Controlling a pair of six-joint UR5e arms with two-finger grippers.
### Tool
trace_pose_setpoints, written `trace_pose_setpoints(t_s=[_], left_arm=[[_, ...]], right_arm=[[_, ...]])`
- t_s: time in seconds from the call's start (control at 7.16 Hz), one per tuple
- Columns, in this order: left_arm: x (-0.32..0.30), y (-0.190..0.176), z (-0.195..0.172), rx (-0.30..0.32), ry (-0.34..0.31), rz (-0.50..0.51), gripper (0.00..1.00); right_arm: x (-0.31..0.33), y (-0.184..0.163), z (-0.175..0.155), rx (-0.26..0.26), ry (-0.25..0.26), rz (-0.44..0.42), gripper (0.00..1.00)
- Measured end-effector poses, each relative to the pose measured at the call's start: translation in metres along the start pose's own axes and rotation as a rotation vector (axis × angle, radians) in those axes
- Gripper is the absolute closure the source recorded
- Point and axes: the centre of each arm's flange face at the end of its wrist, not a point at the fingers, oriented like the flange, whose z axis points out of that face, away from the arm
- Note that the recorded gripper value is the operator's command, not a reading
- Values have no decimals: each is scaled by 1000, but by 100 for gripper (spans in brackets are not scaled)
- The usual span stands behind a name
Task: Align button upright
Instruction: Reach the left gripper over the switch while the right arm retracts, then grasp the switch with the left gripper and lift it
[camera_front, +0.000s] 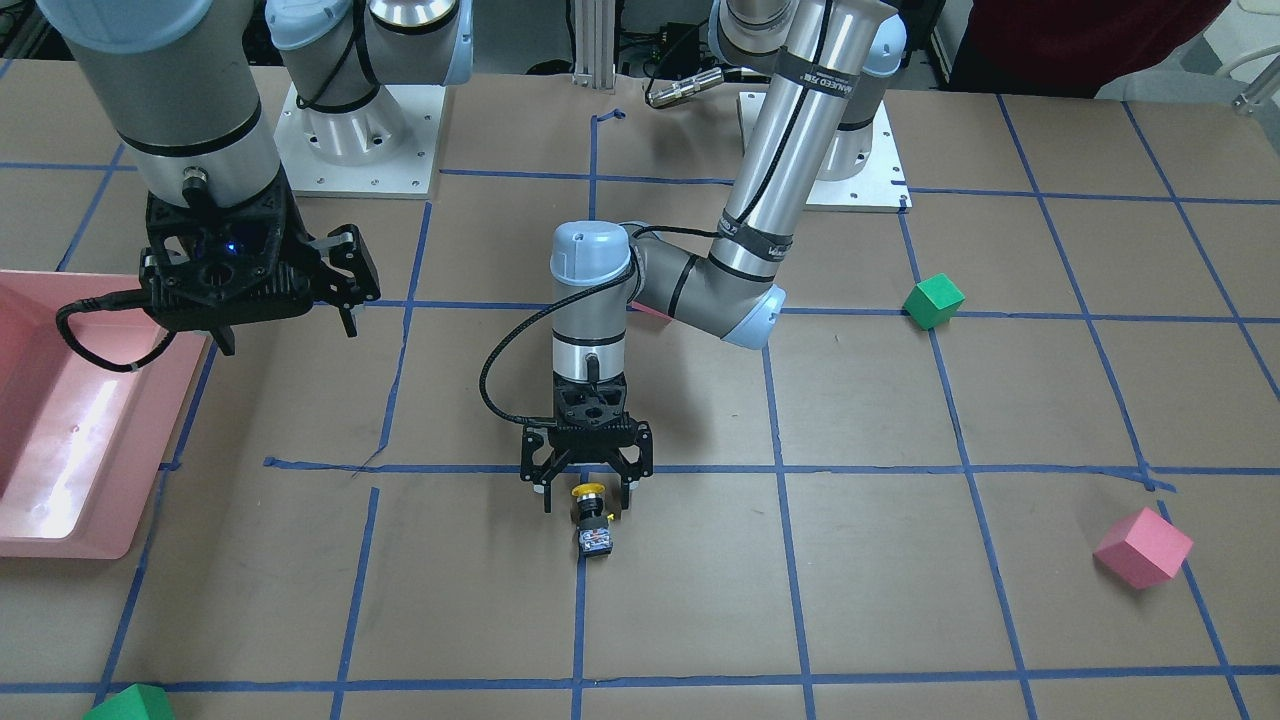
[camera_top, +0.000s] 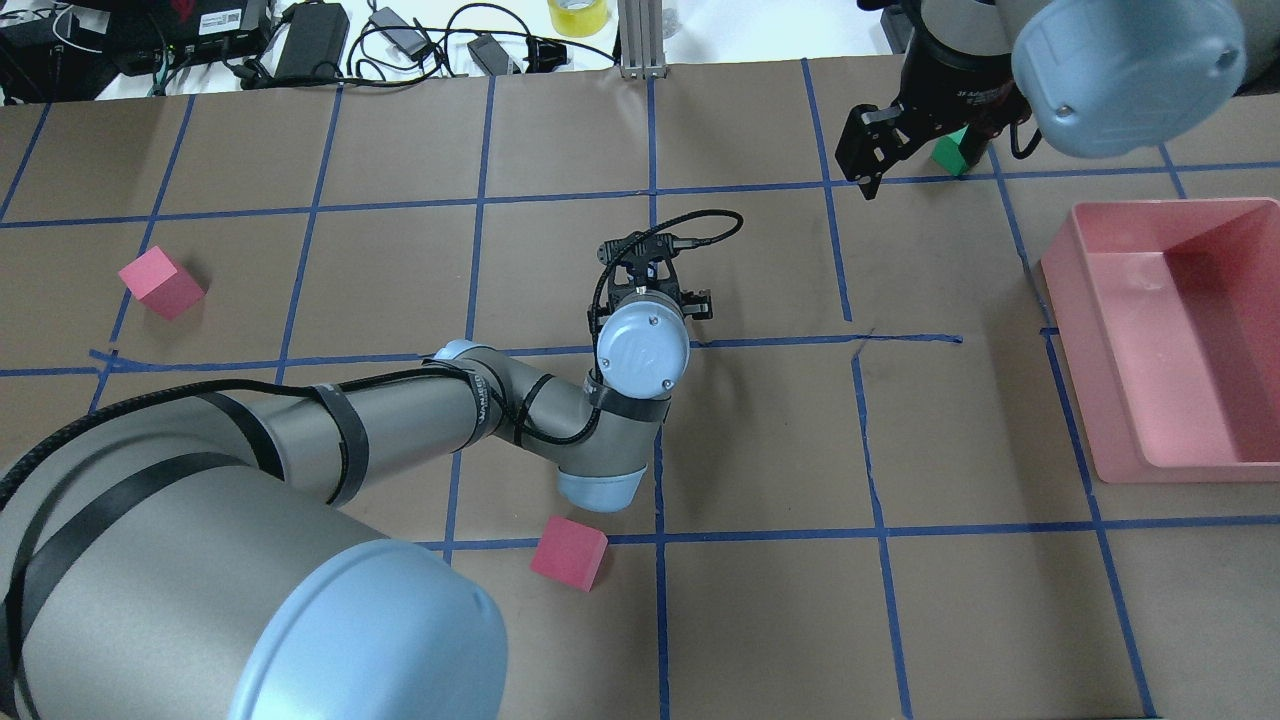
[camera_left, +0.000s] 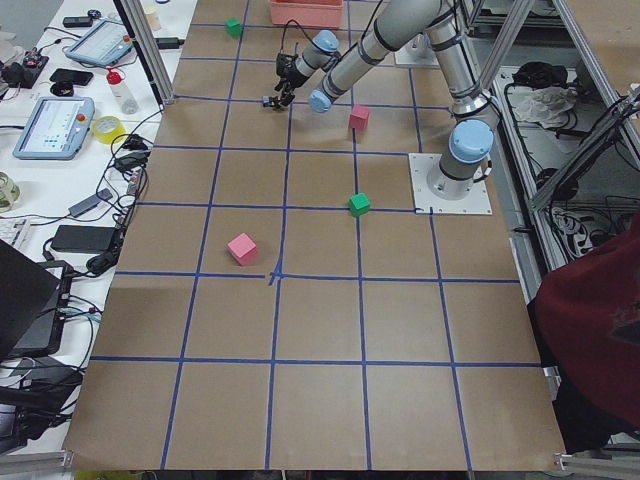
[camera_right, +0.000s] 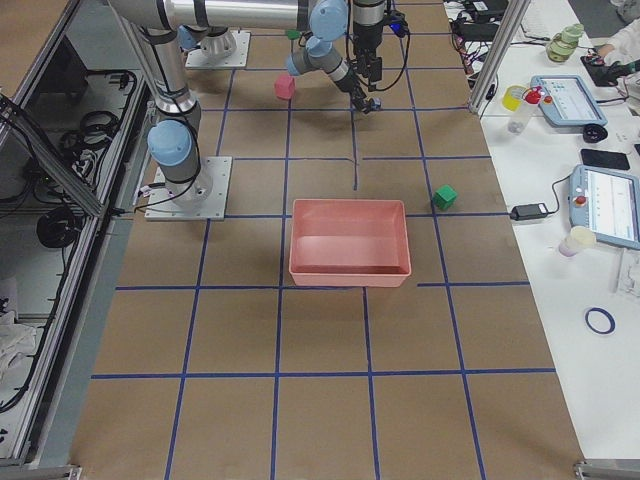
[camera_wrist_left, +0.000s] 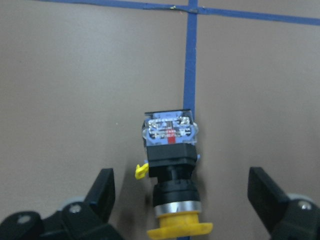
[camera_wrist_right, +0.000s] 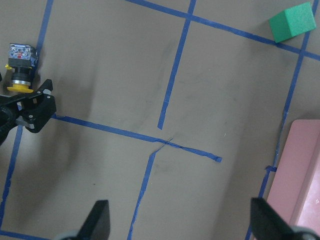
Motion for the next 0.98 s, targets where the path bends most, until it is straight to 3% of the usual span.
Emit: trace_pose_setpoints(t_s=[0.14, 0.28, 0.42, 0.84, 0.98], left_arm=[[0, 3, 0, -10, 4, 2, 62], [0, 4, -1, -13, 6, 5, 84], [0, 3, -3, -18, 5, 9, 100], [10, -30, -23, -27, 18, 13, 100], [11, -56, -32, -65, 9, -14, 100]], right_arm=[[1, 0, 1, -1, -1, -22, 0], [2, 0, 1, -1, 0, -54, 0], [3, 0, 0, -1, 0, -74, 0], [2, 0, 3, -5, 1, -88, 0], [2, 0, 3, -5, 1, -89, 0]])
